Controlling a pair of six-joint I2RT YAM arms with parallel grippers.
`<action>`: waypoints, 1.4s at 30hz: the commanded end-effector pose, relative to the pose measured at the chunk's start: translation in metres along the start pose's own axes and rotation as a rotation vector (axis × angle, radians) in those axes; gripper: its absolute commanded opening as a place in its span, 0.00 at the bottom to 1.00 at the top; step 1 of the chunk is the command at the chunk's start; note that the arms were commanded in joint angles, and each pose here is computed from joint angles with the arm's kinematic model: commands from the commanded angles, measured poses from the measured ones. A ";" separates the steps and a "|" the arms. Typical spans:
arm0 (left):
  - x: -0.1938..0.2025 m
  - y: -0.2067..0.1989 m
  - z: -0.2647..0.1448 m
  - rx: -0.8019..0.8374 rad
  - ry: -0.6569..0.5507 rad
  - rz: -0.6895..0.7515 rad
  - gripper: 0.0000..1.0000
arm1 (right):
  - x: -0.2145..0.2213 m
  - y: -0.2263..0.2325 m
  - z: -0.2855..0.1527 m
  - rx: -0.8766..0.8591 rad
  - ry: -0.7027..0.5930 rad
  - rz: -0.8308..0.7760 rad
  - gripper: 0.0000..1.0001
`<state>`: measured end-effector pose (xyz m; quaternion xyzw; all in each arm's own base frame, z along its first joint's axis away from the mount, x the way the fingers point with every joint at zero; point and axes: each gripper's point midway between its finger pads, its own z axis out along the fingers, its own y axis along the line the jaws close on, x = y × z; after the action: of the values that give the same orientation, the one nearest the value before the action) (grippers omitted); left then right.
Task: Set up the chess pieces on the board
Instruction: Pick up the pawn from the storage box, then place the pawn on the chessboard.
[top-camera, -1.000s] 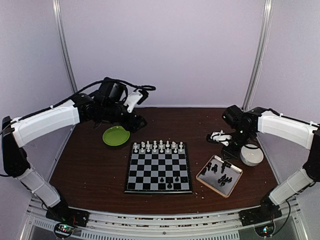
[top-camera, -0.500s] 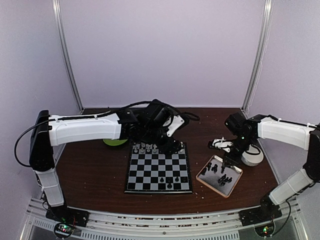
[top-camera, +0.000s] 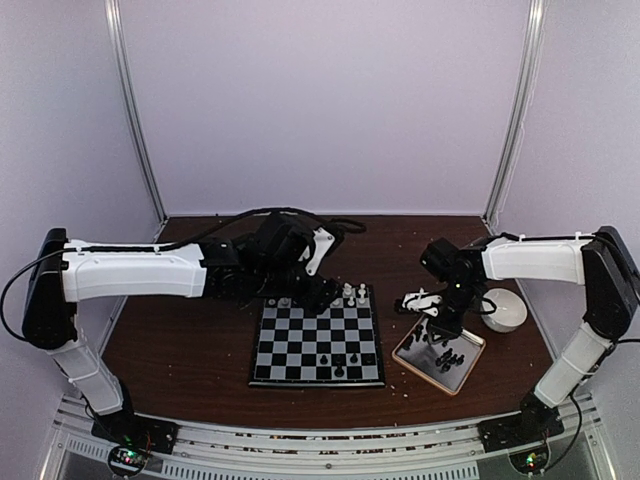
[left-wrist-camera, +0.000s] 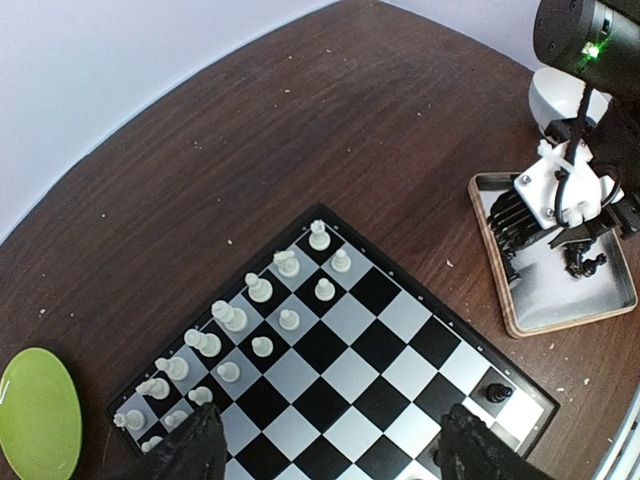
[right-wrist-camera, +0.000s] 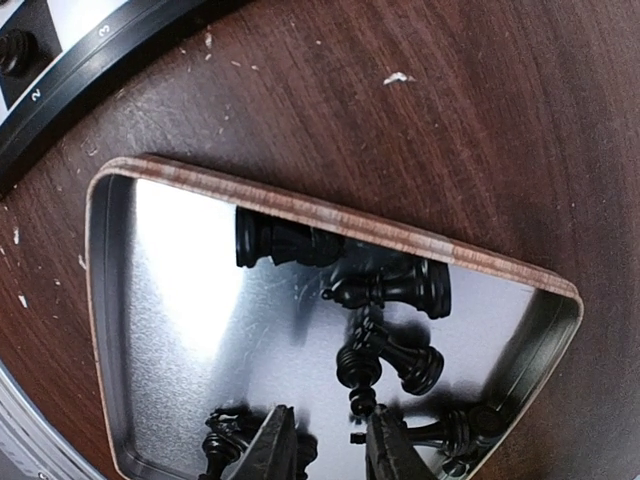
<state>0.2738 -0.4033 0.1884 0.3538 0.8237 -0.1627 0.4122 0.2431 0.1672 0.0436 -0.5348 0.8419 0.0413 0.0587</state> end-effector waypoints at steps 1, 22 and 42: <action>-0.014 0.004 -0.005 -0.010 -0.067 -0.036 0.75 | -0.008 -0.009 0.000 0.044 -0.002 0.004 0.26; -0.014 0.005 -0.005 -0.015 -0.073 -0.036 0.75 | -0.006 -0.011 0.011 0.047 0.038 0.011 0.07; -0.005 0.035 -0.027 -0.098 -0.125 -0.128 0.76 | -0.056 0.016 -0.062 0.059 -0.096 -0.067 0.04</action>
<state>0.2756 -0.3841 0.1840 0.3272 0.8288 -0.1483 0.4289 0.2555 0.1928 0.1004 -0.5361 0.8349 0.0315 0.1205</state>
